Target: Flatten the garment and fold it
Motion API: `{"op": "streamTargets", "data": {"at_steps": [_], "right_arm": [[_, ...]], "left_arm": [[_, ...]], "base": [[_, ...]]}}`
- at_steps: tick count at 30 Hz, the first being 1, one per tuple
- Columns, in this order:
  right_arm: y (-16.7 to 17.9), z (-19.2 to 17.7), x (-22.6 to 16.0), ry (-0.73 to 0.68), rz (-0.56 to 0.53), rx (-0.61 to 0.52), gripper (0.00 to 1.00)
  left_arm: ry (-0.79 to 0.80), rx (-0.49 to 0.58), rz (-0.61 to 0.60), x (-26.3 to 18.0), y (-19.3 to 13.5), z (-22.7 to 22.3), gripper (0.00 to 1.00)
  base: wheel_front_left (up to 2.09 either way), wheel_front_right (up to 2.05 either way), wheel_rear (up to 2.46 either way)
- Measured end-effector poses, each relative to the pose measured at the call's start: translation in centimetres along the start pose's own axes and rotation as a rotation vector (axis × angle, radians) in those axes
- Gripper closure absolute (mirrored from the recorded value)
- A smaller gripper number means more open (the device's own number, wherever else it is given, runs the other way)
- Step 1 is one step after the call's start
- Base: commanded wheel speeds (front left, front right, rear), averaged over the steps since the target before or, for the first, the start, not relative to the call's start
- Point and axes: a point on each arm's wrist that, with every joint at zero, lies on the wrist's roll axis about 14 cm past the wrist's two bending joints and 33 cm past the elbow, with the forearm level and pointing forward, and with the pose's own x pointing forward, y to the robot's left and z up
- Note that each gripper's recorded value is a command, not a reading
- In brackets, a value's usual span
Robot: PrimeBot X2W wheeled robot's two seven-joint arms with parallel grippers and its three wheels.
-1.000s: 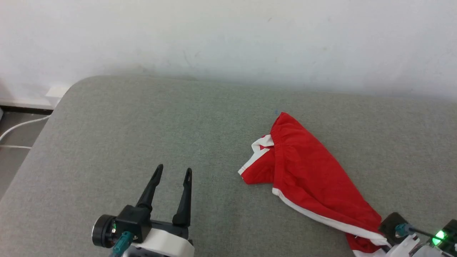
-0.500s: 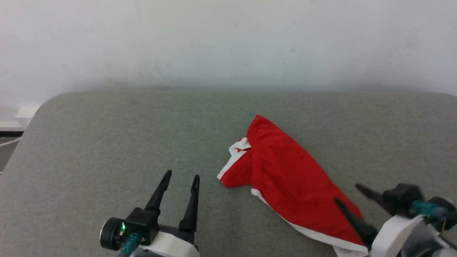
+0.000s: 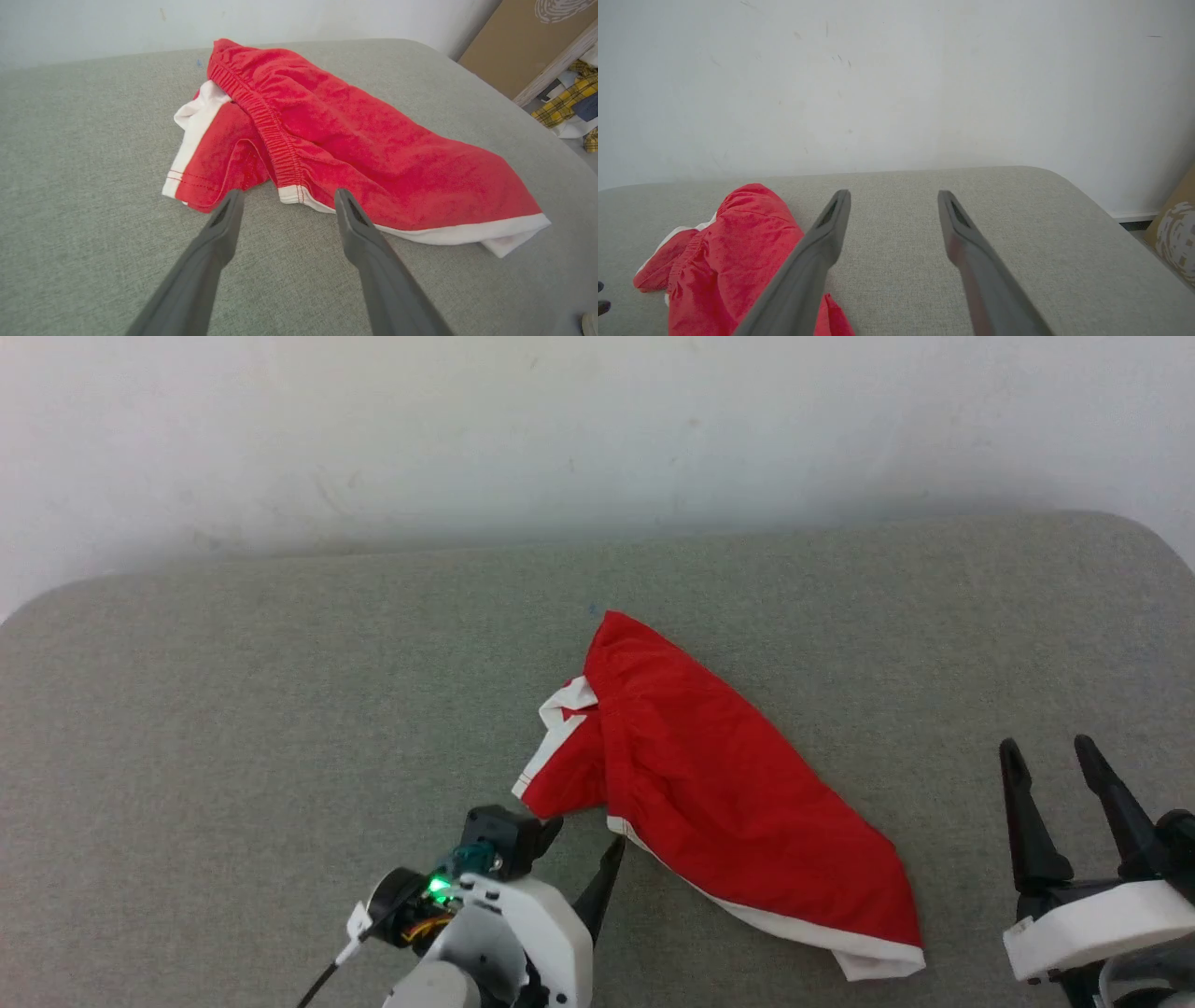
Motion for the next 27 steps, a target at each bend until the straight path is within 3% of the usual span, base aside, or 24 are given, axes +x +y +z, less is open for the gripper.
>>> {"op": "streamTargets", "data": {"at_steps": [5, 19, 20, 21, 27], "right_arm": [[-0.6, -1.2, -0.2, 0.026, -0.036, -0.011, 0.0], [-1.8, -4.6, 0.0, 0.101, -0.1, -0.018, 0.0], [-1.9, -4.8, 0.0, 0.107, -0.102, -0.016, 0.0], [-1.9, -4.9, 0.0, 0.11, -0.103, -0.014, 0.0], [-1.3, -5.0, 0.2, 0.109, -0.087, -0.014, 0.0]], "left_arm": [[0.151, 0.004, -0.047, 2.1, -0.5, -1.0, 0.0], [0.37, 0.023, -0.071, 5.9, -0.2, -4.1, 0.01], [0.384, 0.027, -0.076, 5.9, -0.3, -4.4, 0.59], [0.385, 0.03, -0.079, 6.0, -0.3, -4.3, 0.97], [0.302, 0.005, -0.051, 5.2, 0.1, -3.0, 1.0]], "base": [[0.0, 0.0, 0.0], [0.0, 0.0, 0.0], [0.0, 0.0, 0.0], [0.0, 0.0, 0.0], [0.0, 0.0, 0.0]]}}
